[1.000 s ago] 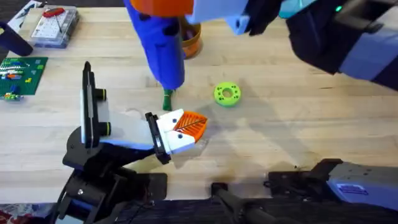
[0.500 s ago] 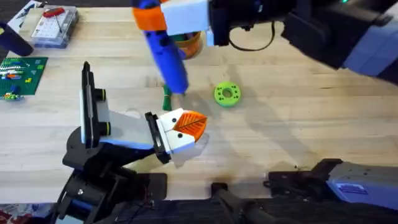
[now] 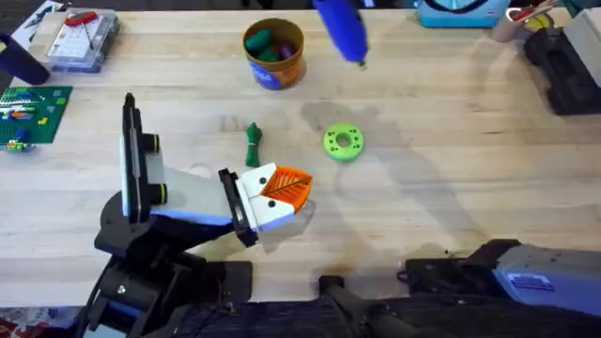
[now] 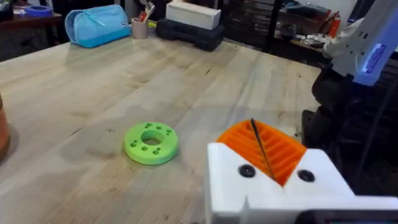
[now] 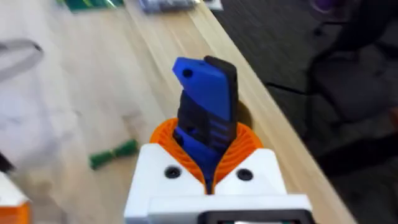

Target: Pick up the gripper from the table and insert it into the empty holder that is missing its gripper. Then pick up a screw, insert it into the mounting hole, and use the screwdriver to tighten it. Finally, clean up the table by picking up the vegetable and placing it into the bucket.

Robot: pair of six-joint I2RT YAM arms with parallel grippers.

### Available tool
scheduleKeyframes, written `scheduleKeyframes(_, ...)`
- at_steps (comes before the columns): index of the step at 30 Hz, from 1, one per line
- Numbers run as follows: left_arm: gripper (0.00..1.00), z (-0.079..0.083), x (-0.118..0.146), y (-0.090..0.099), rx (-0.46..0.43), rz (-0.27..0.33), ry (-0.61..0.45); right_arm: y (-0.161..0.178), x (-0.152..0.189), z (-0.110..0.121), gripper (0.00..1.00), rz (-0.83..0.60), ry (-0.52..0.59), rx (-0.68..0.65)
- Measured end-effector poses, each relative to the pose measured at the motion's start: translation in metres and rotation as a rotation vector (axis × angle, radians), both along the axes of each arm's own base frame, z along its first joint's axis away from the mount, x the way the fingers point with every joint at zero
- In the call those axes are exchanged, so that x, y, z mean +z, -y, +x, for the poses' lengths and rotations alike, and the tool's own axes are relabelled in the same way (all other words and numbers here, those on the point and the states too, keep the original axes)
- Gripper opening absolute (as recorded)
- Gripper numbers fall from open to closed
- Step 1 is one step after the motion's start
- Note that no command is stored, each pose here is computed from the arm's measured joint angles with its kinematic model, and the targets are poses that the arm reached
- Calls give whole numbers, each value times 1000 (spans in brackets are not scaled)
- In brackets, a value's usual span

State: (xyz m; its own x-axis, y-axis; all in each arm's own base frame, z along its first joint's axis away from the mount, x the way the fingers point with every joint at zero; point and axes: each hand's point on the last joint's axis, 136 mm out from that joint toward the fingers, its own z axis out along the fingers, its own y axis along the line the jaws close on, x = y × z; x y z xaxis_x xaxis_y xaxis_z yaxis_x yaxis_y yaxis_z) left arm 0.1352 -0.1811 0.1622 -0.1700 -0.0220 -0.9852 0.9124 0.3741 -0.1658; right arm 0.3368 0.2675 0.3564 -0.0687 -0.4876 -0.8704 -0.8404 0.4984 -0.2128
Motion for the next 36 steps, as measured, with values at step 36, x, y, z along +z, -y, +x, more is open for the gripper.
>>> scheduleKeyframes(36,5,16,1,-8,105,4,10,214,-316,99,20,-1019,-377,91)
